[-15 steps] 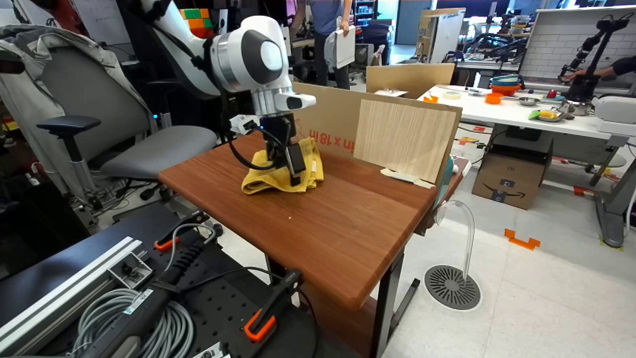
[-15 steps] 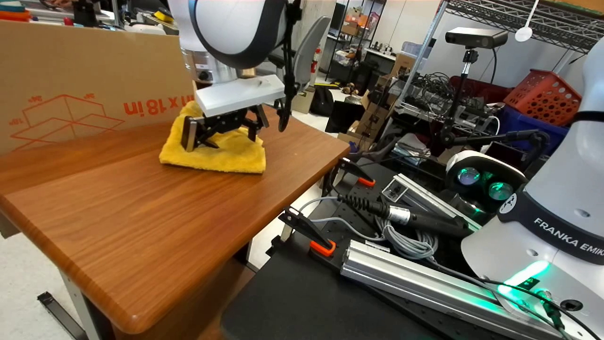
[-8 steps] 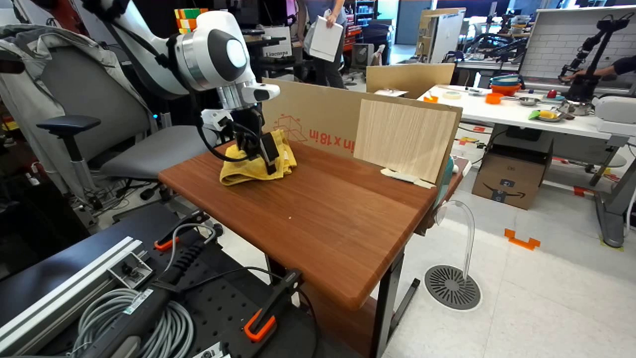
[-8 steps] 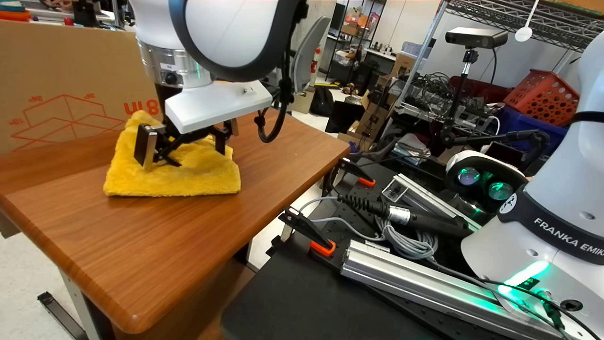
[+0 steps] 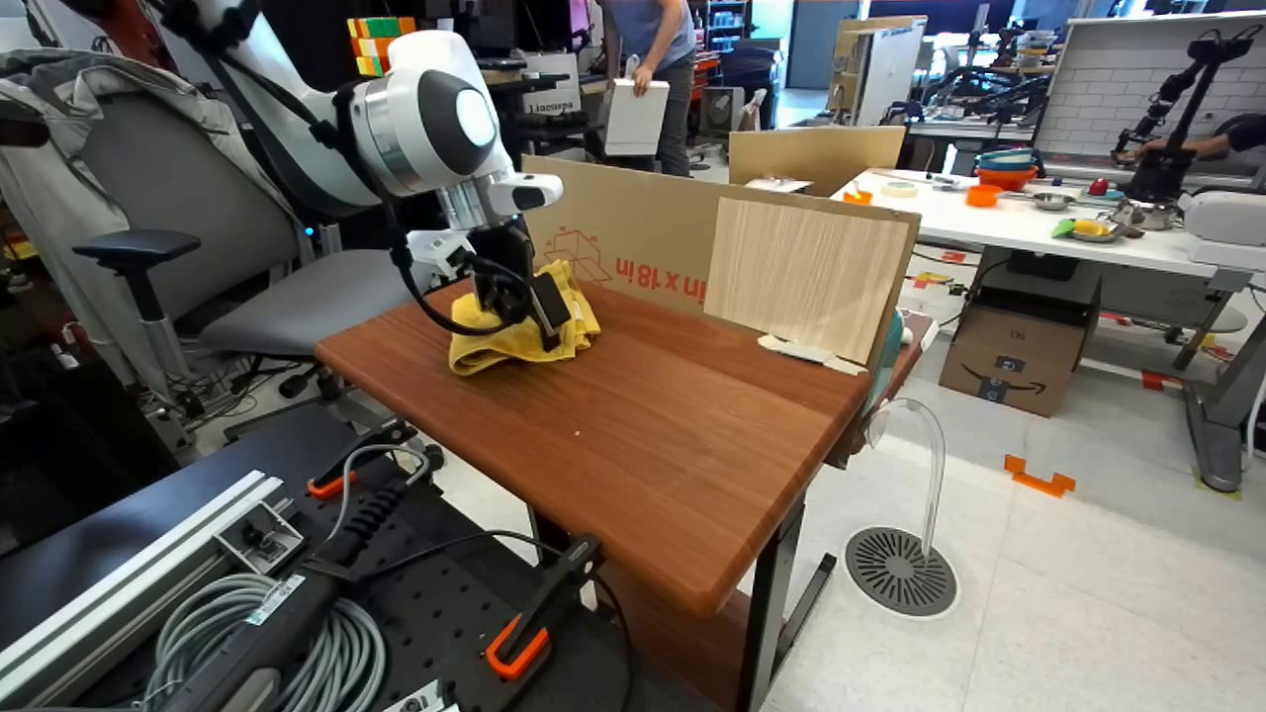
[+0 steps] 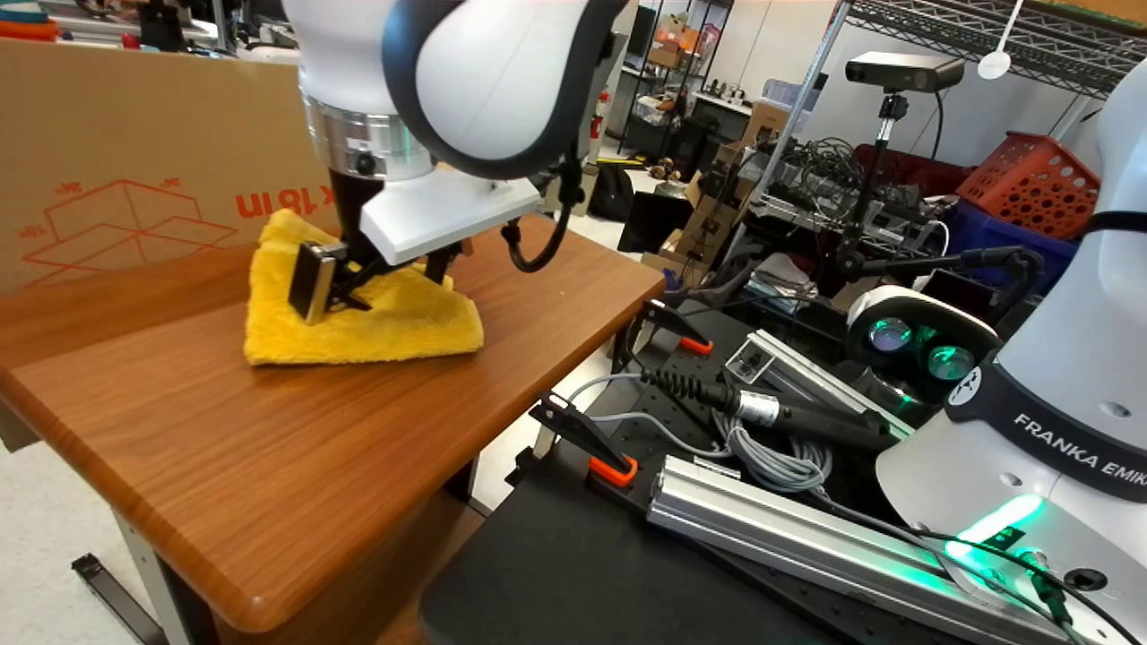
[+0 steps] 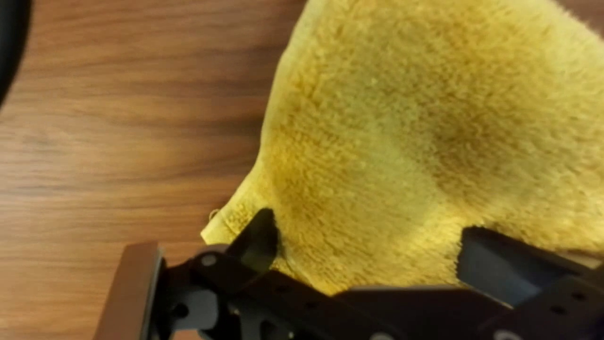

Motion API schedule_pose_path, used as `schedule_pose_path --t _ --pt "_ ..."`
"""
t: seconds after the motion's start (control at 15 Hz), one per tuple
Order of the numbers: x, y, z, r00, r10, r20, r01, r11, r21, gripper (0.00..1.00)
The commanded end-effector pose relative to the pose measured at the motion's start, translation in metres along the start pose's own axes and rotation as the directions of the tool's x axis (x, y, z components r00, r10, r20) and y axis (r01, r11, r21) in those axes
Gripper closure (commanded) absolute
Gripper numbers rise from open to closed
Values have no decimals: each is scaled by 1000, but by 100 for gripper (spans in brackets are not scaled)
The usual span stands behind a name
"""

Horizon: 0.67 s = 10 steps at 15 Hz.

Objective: Wipe the table with the yellow towel

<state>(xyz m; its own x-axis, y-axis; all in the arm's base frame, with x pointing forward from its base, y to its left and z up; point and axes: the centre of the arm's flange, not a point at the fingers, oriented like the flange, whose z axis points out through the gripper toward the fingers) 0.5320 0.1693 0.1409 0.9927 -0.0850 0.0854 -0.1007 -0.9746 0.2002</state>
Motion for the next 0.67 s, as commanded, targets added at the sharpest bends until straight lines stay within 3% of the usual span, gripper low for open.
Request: schedule_pose_path --t 0.0,0.33,0.6 --pt "-12 89 26 997 66 45 -67 998 2 0" --pt "-20 201 24 970 237 49 -238 971 12 0" --pt "-21 245 4 949 314 1 -314 949 23 0"
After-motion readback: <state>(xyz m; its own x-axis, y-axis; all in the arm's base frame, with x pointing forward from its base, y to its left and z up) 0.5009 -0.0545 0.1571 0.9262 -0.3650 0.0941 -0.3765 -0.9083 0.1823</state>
